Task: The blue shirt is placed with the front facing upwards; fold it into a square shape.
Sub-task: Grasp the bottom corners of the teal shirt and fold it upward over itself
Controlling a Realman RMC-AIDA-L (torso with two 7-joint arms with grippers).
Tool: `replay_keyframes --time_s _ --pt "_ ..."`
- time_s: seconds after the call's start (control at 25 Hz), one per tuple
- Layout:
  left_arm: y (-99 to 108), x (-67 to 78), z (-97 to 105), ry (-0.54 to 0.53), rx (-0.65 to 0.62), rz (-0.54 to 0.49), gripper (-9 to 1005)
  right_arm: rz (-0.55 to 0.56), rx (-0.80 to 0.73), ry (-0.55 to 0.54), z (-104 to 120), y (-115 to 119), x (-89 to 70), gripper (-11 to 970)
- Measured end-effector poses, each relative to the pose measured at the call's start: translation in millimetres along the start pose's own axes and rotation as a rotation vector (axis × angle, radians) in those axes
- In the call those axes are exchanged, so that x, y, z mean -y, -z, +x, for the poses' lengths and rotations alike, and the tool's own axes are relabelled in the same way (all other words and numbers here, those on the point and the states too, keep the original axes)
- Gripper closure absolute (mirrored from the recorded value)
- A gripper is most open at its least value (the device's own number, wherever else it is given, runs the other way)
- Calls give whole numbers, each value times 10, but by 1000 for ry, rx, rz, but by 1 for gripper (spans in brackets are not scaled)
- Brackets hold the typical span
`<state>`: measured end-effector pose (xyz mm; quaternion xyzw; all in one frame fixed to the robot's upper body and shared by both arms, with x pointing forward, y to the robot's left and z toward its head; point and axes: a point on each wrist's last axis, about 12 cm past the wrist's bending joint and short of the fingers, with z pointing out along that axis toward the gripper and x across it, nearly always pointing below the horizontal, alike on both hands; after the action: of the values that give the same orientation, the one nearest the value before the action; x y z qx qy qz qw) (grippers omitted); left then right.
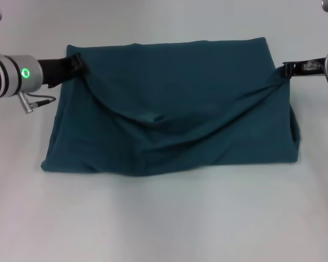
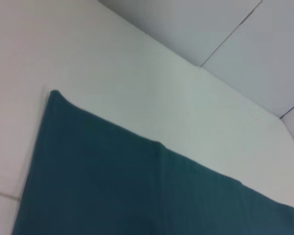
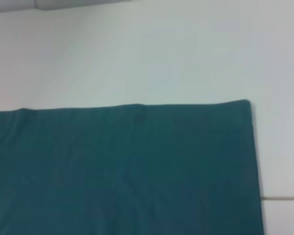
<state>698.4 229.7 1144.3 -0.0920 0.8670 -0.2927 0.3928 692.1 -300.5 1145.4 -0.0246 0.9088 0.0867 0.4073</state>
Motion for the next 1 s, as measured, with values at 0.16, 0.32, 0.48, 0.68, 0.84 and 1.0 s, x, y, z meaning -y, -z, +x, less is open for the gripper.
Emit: replay_keyframes --time_s 0.16,0.32,0.48,0.68,0.84,1.0 --pt "-16 37 -42 -10 19 -6 961 17 23 8 -45 6 25 905" --pt "-19 39 -52 -13 26 -11 962 25 48 32 -128 8 0 906" --pt "-20 37 -56 -22 31 -15 961 31 65 66 -196 -2 -51 906" --pt "-38 38 -31 -29 34 -25 959 38 47 121 -163 -90 -160 905" --pt "-50 19 -2 -36 32 -38 955 63 33 176 -116 -149 -214 906" --pt "-62 17 33 -49 33 -42 951 69 26 207 -102 -168 -250 889"
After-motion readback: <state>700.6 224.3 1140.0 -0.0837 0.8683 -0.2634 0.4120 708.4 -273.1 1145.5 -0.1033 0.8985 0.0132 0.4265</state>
